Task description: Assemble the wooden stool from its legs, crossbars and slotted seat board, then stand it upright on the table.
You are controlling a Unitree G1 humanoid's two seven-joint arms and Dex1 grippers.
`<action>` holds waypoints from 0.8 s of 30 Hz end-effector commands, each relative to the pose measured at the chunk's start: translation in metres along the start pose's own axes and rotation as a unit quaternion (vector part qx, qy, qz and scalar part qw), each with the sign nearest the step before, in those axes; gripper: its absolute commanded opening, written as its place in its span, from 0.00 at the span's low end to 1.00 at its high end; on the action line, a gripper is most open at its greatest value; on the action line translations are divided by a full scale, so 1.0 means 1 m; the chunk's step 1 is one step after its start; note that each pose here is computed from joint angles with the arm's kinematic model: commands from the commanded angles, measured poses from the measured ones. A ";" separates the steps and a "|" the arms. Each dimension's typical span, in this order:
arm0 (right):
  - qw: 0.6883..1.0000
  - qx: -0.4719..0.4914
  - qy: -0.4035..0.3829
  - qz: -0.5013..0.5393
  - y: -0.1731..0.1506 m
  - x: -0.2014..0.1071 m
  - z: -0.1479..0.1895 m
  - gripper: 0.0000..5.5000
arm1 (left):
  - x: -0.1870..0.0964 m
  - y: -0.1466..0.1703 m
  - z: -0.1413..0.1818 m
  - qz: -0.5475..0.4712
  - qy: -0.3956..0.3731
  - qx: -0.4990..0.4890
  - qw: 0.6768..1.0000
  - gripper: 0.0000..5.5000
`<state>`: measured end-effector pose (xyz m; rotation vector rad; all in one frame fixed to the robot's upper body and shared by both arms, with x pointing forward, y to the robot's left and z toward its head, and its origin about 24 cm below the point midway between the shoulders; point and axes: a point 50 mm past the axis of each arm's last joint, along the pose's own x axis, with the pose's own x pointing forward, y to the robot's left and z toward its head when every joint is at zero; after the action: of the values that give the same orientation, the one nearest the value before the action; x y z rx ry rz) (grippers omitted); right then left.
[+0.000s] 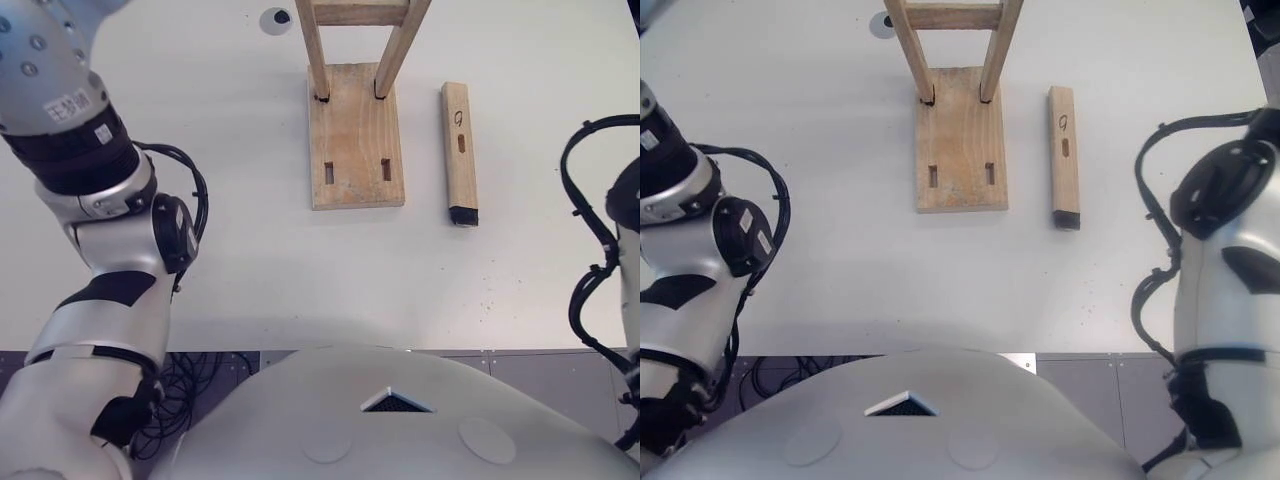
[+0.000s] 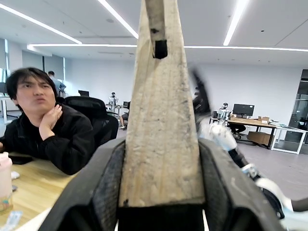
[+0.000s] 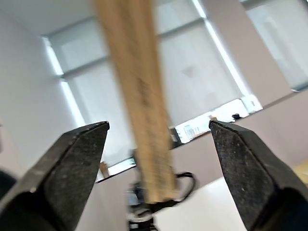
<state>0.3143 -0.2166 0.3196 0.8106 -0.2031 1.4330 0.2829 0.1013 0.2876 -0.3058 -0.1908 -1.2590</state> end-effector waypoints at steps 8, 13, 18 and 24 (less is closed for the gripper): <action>0.999 0.014 0.029 -0.016 -0.007 0.009 -0.008 0.69 | -0.001 -0.013 -0.045 -0.010 0.027 -0.029 0.999 0.36; 0.999 0.029 0.027 -0.012 -0.008 0.005 -0.006 0.65 | -0.008 -0.010 -0.053 0.001 0.022 -0.052 0.998 0.36; 0.998 0.046 0.034 0.019 0.002 -0.004 0.000 0.48 | -0.015 -0.011 -0.063 -0.014 0.014 -0.104 0.994 0.36; 0.998 0.033 0.060 0.015 -0.002 -0.006 -0.013 0.39 | -0.019 -0.006 -0.074 0.001 0.022 -0.126 0.992 0.36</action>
<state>0.3153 -0.2164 0.3051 0.8305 -0.0518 1.4886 0.2633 0.0881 0.2247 -0.4865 -0.0452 -1.3584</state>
